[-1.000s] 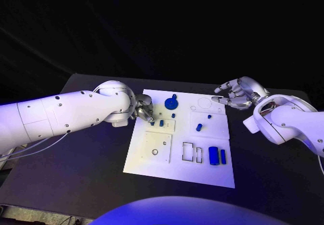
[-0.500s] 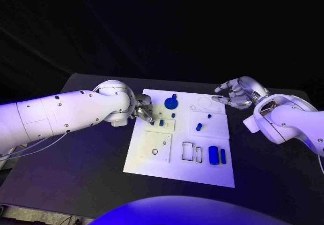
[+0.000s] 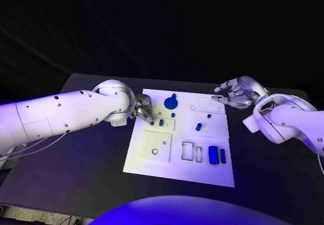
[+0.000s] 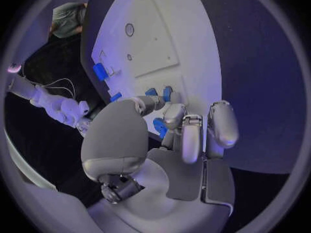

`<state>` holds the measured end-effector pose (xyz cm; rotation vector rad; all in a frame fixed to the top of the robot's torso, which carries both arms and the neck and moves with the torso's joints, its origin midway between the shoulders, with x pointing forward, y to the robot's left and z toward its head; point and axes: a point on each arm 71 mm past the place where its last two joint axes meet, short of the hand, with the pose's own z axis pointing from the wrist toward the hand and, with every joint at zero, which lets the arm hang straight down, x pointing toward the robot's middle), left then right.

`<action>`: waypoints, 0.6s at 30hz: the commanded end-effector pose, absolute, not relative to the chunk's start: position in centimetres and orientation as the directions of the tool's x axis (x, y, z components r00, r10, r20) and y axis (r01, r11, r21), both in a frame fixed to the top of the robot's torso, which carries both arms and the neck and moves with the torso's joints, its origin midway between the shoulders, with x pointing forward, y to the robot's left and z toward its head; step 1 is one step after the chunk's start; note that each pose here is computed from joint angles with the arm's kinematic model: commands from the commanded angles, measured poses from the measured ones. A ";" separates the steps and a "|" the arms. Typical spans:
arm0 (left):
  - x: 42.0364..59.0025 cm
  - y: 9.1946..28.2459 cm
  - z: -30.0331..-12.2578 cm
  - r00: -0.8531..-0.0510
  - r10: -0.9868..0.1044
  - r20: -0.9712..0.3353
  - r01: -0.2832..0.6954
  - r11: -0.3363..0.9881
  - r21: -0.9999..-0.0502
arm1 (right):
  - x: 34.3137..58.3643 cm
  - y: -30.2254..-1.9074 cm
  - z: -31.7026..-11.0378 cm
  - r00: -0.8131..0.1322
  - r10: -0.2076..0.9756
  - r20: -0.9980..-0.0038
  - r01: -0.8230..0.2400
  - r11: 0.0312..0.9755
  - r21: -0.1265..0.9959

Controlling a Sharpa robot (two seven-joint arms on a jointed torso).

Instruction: Assemble the parts on the task board

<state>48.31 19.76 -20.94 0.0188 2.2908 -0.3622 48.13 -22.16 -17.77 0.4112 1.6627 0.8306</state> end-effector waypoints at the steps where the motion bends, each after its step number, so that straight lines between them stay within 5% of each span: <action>1: 48.1 19.6 -21.2 -0.696 -0.077 -0.713 0.140 0.961 -0.240 | 48.1 -22.1 -17.8 -0.270 0.659 -0.702 -0.170 0.685 0.709; 18: 48.1 19.6 -21.2 -0.700 -0.086 -0.709 0.134 0.959 -0.249 | 48.1 -22.2 -17.8 -0.269 0.660 -0.702 -0.169 0.685 0.709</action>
